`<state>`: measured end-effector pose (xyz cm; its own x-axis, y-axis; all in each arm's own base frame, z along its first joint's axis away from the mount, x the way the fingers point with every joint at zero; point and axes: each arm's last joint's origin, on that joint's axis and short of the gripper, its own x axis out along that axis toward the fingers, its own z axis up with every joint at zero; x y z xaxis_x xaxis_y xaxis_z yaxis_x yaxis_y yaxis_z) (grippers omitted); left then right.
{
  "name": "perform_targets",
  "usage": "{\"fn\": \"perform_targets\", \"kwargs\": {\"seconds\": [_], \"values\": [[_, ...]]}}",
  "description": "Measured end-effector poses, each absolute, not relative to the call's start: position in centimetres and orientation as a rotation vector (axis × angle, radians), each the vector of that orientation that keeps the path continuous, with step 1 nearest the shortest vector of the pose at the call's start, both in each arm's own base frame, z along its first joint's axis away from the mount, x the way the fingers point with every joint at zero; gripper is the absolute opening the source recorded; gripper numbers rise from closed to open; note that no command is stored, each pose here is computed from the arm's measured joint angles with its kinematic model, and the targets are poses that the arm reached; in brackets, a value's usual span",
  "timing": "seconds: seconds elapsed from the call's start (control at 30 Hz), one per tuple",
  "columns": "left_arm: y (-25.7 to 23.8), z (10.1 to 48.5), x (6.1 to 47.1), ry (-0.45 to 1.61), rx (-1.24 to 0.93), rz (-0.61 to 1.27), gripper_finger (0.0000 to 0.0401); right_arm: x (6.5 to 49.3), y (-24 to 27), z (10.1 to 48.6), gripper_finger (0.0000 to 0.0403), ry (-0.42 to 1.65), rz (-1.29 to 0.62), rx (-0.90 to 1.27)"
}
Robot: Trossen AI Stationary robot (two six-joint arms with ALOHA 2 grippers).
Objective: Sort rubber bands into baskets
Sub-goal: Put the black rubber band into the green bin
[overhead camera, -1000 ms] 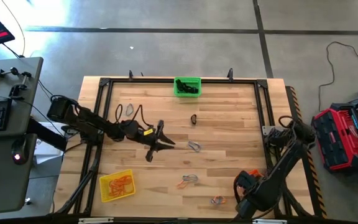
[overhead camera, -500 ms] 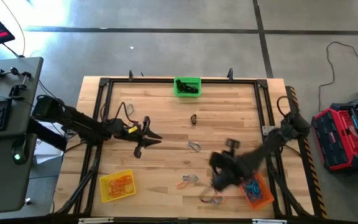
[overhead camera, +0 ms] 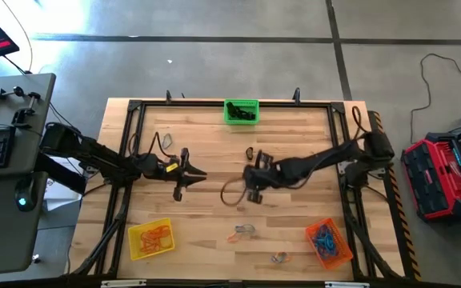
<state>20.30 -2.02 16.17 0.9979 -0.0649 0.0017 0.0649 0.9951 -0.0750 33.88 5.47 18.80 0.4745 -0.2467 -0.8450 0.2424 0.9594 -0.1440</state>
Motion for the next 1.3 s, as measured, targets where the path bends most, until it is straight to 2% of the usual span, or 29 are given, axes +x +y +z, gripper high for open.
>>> {"fn": "perform_targets", "kwargs": {"seconds": [0.2, 0.37, 0.47, 0.73, 0.9, 0.97, 1.07, 1.17, 1.3], "values": [[-2.0, 16.0, 20.3, 0.02, -0.08, -0.047, 0.0064, 33.8, 1.3, 15.9, 0.0003, 0.852, -0.451, 0.035], [-2.0, 15.9, 20.3, 0.029, -0.098, -0.038, 0.0064, 33.6, -0.4, 15.5, 0.0021, 0.777, -0.591, 0.062], [-1.9, 15.9, 20.3, 0.028, -0.101, -0.019, 0.0064, 33.6, -1.3, 15.5, 0.0052, 0.782, -0.617, 0.072], [-1.9, 15.9, 20.3, 0.028, -0.138, -0.001, 0.0064, 33.7, -2.8, 13.7, 0.0167, 0.818, -0.676, 0.16], [-1.8, 15.9, 20.3, 0.028, -0.143, -0.001, 0.0064, 33.8, -3.3, 12.2, 0.0195, 0.85, -0.709, 0.185], [-1.9, 15.9, 20.3, 0.029, -0.143, -0.002, 0.0064, 33.8, -3.5, 11.7, 0.019, 0.857, -0.73, 0.189], [-1.9, 15.9, 20.3, 0.029, -0.143, -0.002, 0.0064, 33.9, -3.7, 11.3, 0.0162, 0.86, -0.748, 0.184], [-1.9, 15.9, 20.3, 0.028, -0.142, -0.002, 0.0064, 33.9, -3.7, 11.3, 0.0111, 0.866, -0.745, 0.158], [-1.8, 15.9, 20.3, 0.028, -0.136, 0.003, 0.0064, 34.1, -3.8, 11.5, 0.0022, 0.859, -0.718, 0.111]]}}
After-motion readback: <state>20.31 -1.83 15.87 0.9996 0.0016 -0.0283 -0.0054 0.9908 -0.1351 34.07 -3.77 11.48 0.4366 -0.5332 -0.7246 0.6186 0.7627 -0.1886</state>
